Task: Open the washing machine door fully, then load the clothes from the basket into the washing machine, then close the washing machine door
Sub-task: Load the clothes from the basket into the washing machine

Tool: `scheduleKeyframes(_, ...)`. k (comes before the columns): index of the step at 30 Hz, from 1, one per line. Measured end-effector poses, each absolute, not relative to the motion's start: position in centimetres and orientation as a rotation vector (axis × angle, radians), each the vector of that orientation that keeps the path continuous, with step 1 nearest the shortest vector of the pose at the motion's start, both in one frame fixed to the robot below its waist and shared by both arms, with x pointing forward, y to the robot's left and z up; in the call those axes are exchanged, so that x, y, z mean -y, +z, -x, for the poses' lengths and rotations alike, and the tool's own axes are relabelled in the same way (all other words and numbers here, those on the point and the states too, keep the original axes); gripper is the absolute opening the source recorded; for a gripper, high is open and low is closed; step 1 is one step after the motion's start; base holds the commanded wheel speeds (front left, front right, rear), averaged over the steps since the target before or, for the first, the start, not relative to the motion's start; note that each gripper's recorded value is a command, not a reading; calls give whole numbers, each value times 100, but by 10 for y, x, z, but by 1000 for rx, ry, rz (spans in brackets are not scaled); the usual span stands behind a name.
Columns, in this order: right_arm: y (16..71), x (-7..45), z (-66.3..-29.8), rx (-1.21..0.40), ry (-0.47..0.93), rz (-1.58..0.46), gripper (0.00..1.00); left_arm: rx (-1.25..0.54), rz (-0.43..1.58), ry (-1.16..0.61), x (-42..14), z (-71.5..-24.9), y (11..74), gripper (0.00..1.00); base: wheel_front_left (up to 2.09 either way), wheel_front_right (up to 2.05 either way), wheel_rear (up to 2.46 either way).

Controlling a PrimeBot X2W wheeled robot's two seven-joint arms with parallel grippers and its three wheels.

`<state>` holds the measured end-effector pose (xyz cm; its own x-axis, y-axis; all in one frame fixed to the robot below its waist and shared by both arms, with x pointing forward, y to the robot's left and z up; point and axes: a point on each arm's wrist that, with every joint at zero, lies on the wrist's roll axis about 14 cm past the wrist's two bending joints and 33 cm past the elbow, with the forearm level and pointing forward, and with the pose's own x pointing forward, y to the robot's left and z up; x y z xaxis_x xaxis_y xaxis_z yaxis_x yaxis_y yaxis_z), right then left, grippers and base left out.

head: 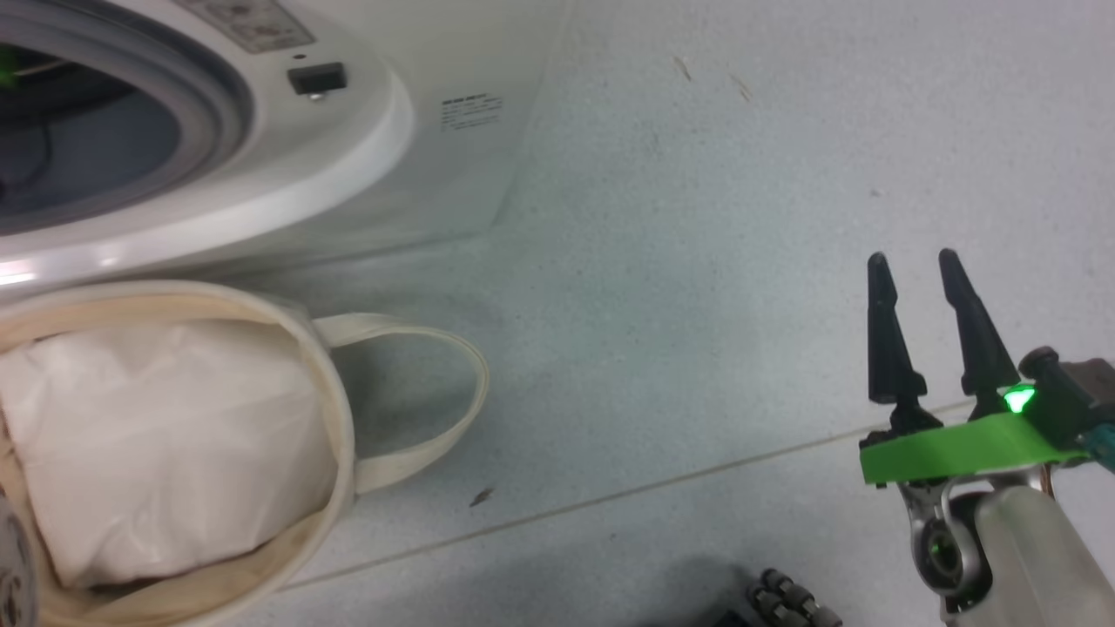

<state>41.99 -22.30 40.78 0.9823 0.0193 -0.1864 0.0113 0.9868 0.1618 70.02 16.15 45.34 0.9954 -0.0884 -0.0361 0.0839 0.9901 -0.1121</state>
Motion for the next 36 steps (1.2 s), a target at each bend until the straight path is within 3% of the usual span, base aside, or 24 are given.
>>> scheduleKeyframes(3,404,228,-424,-192,-13,-158,100,18,142,-86,-157,-710,462,0,0,0,0)
scheduleKeyframes(8,406,227,-423,-185,-23,-169,100,-175,132,-84,-153,-688,398,0,0,0,0)
scheduleKeyframes(12,409,227,-423,-176,-25,-168,100,-228,121,-76,-156,-682,388,0,0,0,0)
scheduleKeyframes(13,410,228,-422,-175,-27,-168,100,-242,120,-75,-156,-681,387,33,0,0,0)
scheduleKeyframes(14,411,228,-422,-172,-27,-169,100,-251,121,-73,-156,-681,387,86,0,0,0)
scheduleKeyframes(15,412,228,-421,-170,-27,-169,100,-254,123,-70,-156,-682,389,100,0,0,0)
scheduleKeyframes(22,424,228,-419,-142,-22,-166,100,-361,115,-89,-149,-672,388,100,0,0,0)
scheduleKeyframes(36,466,222,-403,-57,32,-182,100,-293,213,-54,-150,-614,432,100,0,0,0)
